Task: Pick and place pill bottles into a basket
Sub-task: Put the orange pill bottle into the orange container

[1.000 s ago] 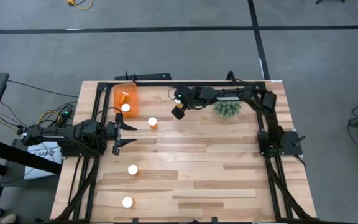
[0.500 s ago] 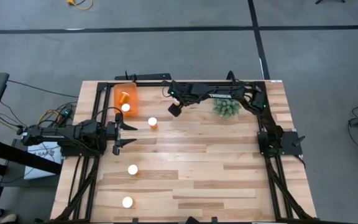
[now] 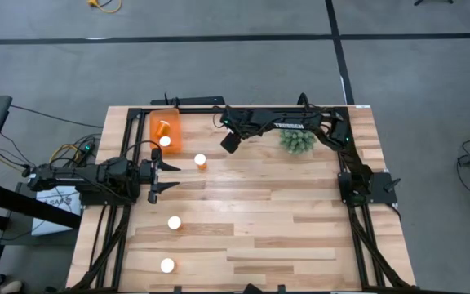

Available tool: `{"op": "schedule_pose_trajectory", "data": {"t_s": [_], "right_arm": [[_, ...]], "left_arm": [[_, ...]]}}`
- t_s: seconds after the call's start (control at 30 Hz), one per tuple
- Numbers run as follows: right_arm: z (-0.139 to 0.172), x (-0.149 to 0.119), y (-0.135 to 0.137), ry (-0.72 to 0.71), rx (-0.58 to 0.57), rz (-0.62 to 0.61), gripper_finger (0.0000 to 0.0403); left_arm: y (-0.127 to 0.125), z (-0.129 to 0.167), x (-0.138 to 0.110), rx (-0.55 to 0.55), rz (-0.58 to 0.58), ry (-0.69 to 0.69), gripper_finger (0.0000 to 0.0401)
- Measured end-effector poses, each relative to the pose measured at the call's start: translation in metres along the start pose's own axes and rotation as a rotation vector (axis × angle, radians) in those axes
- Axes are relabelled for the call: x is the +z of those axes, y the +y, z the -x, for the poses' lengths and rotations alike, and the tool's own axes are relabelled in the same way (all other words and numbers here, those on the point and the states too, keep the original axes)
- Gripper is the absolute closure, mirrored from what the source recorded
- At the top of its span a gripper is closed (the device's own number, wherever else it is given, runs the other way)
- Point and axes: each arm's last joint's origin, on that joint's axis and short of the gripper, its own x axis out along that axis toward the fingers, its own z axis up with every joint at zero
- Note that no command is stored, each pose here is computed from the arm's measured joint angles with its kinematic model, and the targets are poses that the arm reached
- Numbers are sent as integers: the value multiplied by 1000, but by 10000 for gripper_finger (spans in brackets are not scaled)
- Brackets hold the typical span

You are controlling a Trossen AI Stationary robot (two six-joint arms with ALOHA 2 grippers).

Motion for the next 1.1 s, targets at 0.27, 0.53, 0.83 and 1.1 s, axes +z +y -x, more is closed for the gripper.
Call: {"op": "schedule_pose_trajectory", "data": {"t_s": [0.27,0.53,0.83,1.1], "right_arm": [[0,2,0,-21,4,27,264],[1,3,1,-30,10,24,207],[1,2,0,-20,8,15,73],[0,5,-3,-41,8,22,6]], "left_arm": [[0,0,0,0,1,0,189],[0,0,0,0,1,0,189],[0,0,0,-1,1,0,189],[0,0,0,-1,1,1,189]]}}
